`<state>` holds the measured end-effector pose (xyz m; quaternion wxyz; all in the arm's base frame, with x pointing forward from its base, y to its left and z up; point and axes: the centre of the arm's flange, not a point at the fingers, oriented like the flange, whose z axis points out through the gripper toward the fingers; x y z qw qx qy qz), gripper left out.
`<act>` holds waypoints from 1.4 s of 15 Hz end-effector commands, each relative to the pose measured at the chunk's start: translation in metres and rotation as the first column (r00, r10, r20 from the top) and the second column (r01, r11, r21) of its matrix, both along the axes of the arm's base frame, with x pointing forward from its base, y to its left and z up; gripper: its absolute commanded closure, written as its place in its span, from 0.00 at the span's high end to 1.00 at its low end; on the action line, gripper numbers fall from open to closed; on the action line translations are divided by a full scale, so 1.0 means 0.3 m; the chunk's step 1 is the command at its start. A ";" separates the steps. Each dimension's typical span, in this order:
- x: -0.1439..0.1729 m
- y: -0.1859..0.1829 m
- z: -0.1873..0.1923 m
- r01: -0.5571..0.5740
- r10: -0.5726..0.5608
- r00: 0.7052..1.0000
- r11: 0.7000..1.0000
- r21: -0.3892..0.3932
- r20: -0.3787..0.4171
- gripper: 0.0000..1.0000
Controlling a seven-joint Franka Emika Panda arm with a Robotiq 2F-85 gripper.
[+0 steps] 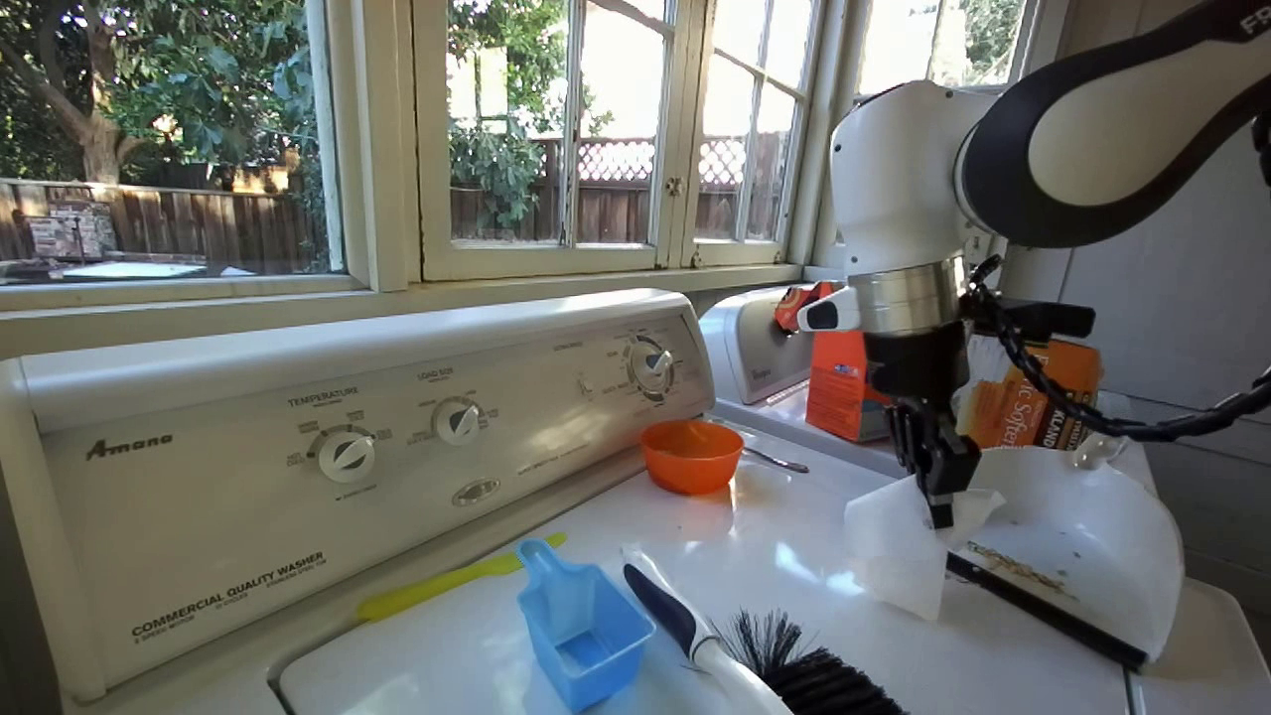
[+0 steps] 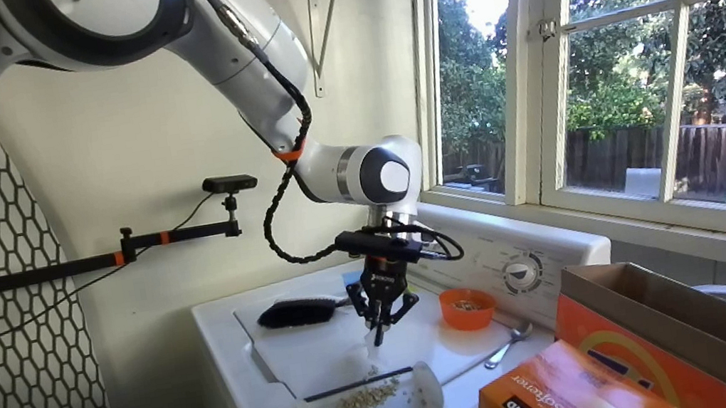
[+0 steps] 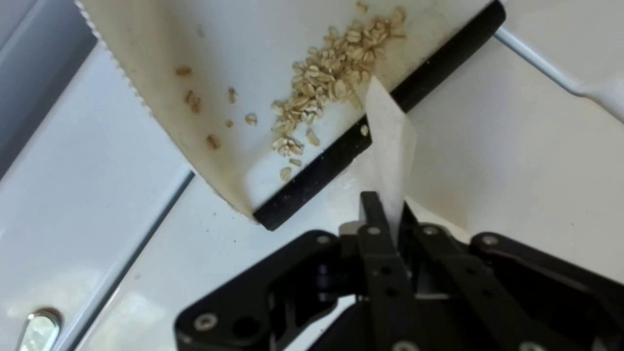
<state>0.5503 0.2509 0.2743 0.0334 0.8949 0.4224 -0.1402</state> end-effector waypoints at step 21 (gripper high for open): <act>-0.008 0.040 -0.160 -0.024 0.016 0.993 0.998 -0.061 -0.120 0.03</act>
